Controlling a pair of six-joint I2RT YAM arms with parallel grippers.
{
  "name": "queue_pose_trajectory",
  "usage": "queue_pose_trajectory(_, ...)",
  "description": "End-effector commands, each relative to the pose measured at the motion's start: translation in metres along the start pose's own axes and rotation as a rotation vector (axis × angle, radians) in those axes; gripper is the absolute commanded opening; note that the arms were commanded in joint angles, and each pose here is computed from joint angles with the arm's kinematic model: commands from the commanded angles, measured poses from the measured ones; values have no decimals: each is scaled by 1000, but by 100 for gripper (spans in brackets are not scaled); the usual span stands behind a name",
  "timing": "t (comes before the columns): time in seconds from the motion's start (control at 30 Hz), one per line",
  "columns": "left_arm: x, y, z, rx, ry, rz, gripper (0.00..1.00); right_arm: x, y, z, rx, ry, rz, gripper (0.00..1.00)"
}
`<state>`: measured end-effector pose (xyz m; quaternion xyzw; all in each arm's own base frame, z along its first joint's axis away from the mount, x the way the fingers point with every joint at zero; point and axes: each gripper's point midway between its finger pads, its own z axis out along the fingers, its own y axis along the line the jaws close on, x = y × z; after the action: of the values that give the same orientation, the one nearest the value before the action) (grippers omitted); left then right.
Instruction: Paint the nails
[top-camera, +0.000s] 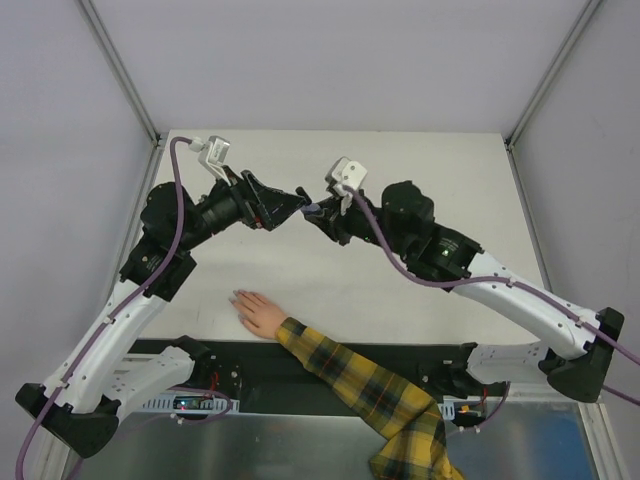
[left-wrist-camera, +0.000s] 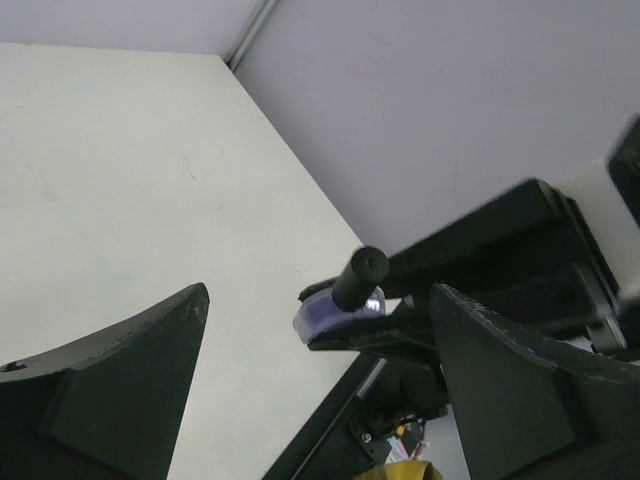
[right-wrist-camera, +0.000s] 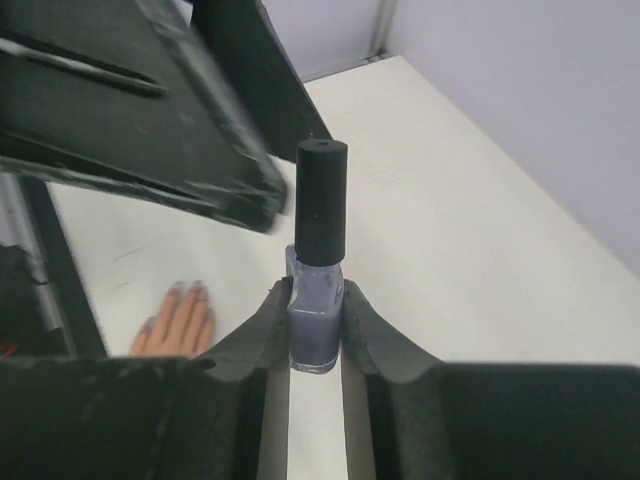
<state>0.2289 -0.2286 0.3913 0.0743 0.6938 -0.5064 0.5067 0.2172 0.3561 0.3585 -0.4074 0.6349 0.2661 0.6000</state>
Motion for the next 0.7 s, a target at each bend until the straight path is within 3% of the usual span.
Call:
queue_pose_trajectory(0.0,-15,-35,-6,142,-7,53,90,-15,56,-35,-484,-74,228,0)
queue_pose_trajectory(0.2,-4,-74,-14,437,27,75,87,-34,49,-57,-660,-160,363,0)
queue_pose_trajectory(0.53,7,-76,-3,499,133,11,65,-38,39,-57,-681,-193,415,0)
queue_pose_trajectory(0.63,7,-74,0,490,132,17,49,-36,36,-54,-666,-192,421,0)
queue_pose_trajectory(0.67,6,-73,1,483,136,17,29,-36,34,-53,-658,-192,421,0)
